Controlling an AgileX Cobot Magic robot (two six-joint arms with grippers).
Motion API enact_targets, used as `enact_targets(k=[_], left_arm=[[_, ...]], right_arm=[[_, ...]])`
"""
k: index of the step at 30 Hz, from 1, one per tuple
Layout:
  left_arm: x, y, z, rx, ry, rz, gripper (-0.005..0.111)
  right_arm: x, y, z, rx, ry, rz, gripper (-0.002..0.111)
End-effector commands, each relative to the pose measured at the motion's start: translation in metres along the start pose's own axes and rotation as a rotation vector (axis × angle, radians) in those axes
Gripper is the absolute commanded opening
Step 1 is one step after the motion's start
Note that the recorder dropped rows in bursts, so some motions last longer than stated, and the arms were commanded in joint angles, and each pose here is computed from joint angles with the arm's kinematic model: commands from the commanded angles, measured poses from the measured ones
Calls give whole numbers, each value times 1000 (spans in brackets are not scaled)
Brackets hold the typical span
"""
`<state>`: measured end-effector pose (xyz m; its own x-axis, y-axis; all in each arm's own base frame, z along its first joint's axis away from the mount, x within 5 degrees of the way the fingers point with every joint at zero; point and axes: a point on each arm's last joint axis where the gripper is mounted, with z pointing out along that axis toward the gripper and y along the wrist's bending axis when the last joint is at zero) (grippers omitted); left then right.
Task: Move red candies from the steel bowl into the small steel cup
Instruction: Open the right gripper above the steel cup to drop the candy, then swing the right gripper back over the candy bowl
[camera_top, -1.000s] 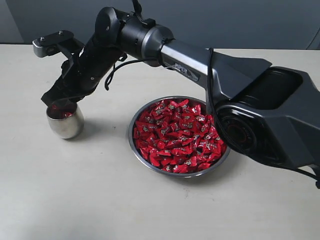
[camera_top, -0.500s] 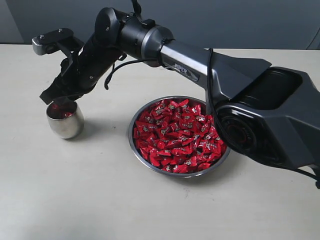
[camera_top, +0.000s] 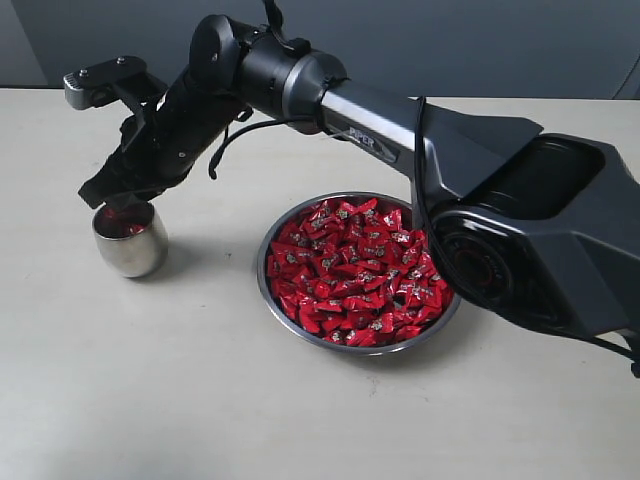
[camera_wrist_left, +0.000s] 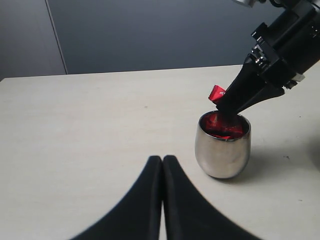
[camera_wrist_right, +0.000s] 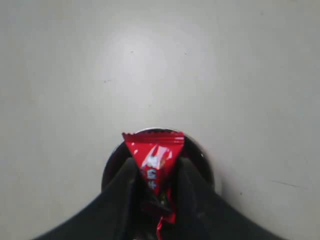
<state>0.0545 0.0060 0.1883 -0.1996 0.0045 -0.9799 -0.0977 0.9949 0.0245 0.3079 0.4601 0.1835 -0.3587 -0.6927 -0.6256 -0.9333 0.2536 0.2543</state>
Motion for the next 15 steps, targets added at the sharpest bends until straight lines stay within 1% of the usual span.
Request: enact_targets(k=[1,4,6,8,15], left_arm=[[1,0,0,7,-3,0,0],[1,0,0,7,-3,0,0],[1,0,0,7,-3,0,0],[1,0,0,7,-3,0,0],[1,0,0,7,-3,0,0]], right_arm=[[-4,2,-4,-5,-13,-6,9],[-4,2,-4,-5,-13,-6,24],[-4,2,-4,-5,-13,-6,32],[-4,2,-4,-5,-13,-6,38],[-3,2,-4,-5,-12,-6,39]])
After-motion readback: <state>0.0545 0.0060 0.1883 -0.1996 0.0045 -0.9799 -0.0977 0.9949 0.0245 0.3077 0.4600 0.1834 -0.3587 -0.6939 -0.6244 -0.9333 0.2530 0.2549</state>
